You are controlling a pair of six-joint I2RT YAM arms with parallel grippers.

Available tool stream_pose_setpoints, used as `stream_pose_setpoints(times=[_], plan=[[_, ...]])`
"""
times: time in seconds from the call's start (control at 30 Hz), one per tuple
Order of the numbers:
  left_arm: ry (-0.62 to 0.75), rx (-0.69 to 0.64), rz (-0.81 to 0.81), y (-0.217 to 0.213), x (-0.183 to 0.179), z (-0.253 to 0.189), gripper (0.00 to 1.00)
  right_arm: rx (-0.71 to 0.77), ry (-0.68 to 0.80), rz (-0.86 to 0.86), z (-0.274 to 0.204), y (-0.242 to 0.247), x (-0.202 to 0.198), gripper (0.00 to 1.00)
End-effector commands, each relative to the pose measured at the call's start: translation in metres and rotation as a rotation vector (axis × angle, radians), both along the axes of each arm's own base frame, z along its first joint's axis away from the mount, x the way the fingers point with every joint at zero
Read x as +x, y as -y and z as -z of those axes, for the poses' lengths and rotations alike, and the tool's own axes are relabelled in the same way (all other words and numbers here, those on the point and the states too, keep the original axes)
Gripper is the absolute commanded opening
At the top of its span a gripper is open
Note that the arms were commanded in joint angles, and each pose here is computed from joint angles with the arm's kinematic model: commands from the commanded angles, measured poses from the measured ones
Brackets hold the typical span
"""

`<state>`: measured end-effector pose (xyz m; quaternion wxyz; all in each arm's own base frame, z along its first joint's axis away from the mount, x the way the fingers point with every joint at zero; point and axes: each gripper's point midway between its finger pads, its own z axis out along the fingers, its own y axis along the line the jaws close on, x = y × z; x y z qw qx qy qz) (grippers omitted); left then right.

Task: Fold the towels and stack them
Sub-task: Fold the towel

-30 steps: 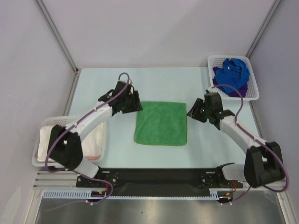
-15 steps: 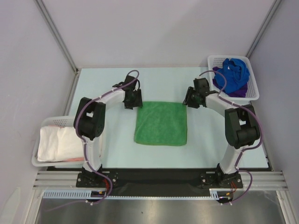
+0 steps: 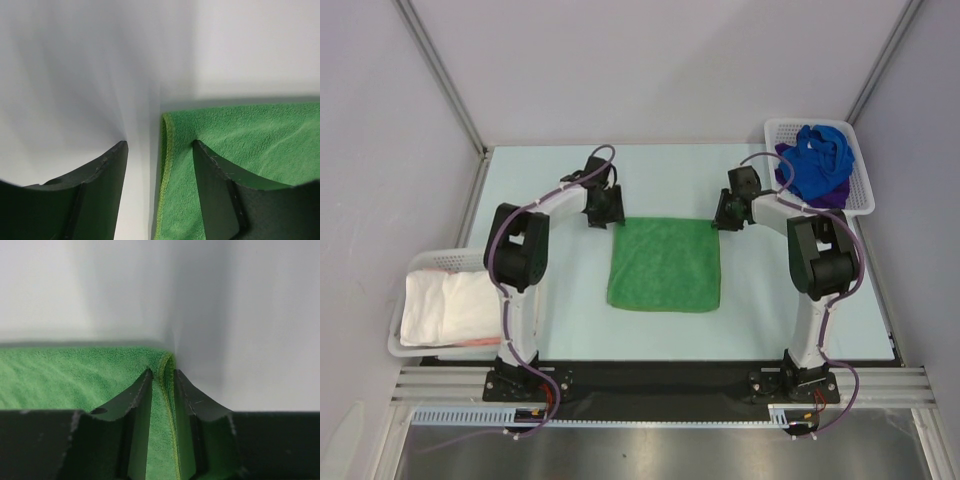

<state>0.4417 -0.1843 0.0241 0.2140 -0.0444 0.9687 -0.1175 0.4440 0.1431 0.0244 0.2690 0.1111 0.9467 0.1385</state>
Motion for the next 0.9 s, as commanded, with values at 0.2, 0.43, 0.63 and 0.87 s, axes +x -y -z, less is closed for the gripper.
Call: stream_pose_setpoints(times=[0.2,0.43,0.63,0.87], plan=[[0.009,-0.050,0.025,0.008,0.018,0.005,0.59,-0.052,0.035,0.013,-0.002,0.008,0.021,0.30],[-0.005,-0.045,0.029,0.009,0.022,0.011,0.56,-0.097,0.041,0.025,-0.002,0.014,0.029,0.33],[-0.021,-0.048,0.030,0.010,0.019,0.015,0.51,-0.128,0.034,0.003,0.002,0.009,0.026,0.33],[-0.023,-0.049,0.043,0.009,0.014,0.013,0.49,-0.122,0.048,-0.017,0.000,0.005,0.019,0.38]])
